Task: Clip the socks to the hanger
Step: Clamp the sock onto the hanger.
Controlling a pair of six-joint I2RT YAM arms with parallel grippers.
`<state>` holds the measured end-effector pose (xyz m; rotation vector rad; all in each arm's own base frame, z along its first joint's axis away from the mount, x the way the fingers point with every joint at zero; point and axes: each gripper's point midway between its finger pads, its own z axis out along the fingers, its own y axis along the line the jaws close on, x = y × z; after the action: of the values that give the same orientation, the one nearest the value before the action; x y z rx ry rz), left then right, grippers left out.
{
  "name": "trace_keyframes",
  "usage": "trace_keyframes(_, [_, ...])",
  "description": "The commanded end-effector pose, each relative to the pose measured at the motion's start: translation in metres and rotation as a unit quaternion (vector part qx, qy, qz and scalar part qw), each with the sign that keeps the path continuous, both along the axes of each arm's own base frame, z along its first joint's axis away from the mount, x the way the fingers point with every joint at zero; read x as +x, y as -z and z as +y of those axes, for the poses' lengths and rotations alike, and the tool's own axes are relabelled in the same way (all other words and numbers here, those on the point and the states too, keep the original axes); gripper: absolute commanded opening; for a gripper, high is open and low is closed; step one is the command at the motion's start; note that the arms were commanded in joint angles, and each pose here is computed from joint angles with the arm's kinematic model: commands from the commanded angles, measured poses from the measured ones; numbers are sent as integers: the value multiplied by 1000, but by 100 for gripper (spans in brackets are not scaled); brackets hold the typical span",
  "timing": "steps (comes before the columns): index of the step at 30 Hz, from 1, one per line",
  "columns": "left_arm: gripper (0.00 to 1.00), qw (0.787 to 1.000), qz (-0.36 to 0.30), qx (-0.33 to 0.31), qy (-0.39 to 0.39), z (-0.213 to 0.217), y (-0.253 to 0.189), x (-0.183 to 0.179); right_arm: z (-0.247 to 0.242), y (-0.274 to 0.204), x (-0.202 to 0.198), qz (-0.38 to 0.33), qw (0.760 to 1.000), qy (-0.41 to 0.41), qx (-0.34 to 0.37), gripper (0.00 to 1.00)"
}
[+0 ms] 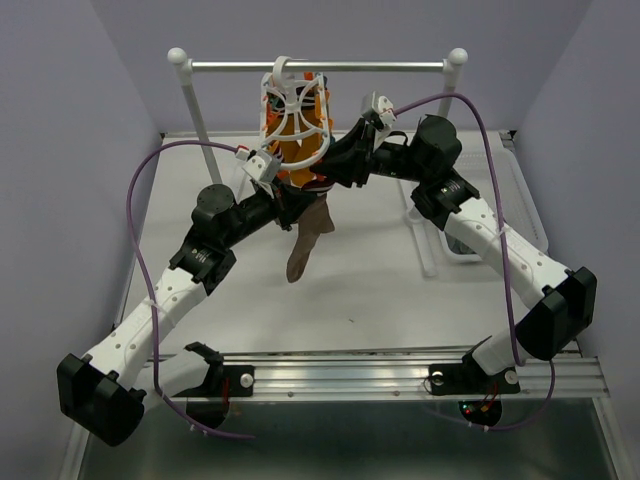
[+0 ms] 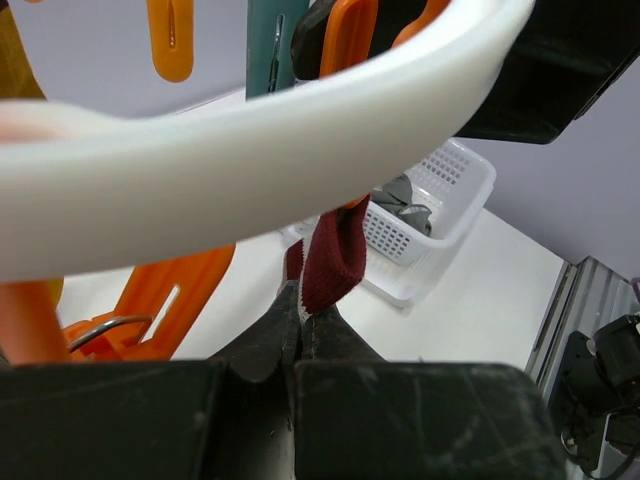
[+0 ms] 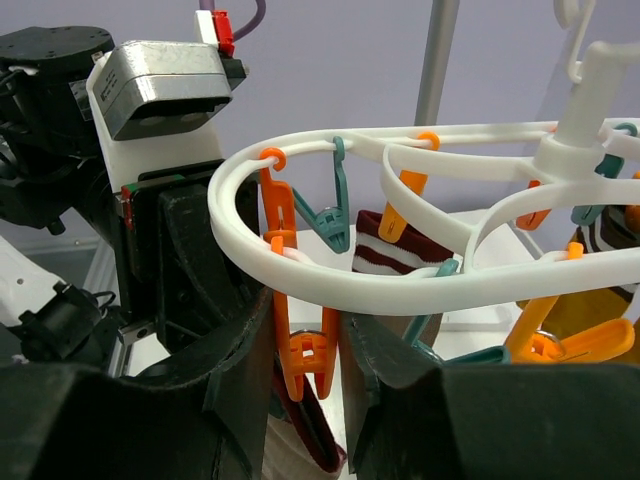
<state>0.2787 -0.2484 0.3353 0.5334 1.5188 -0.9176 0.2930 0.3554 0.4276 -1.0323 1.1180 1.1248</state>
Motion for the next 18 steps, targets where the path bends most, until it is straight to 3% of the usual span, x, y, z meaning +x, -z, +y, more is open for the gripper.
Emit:
trace_keyframes(1, [0, 998, -49, -25, 4, 1, -36, -1, -2, -27, -18, -40, 998, -39, 19, 1])
trace_keyframes(18, [0, 996, -73, -26, 32, -3, -45, -11, 0, -18, -22, -35, 997, -68, 8, 1])
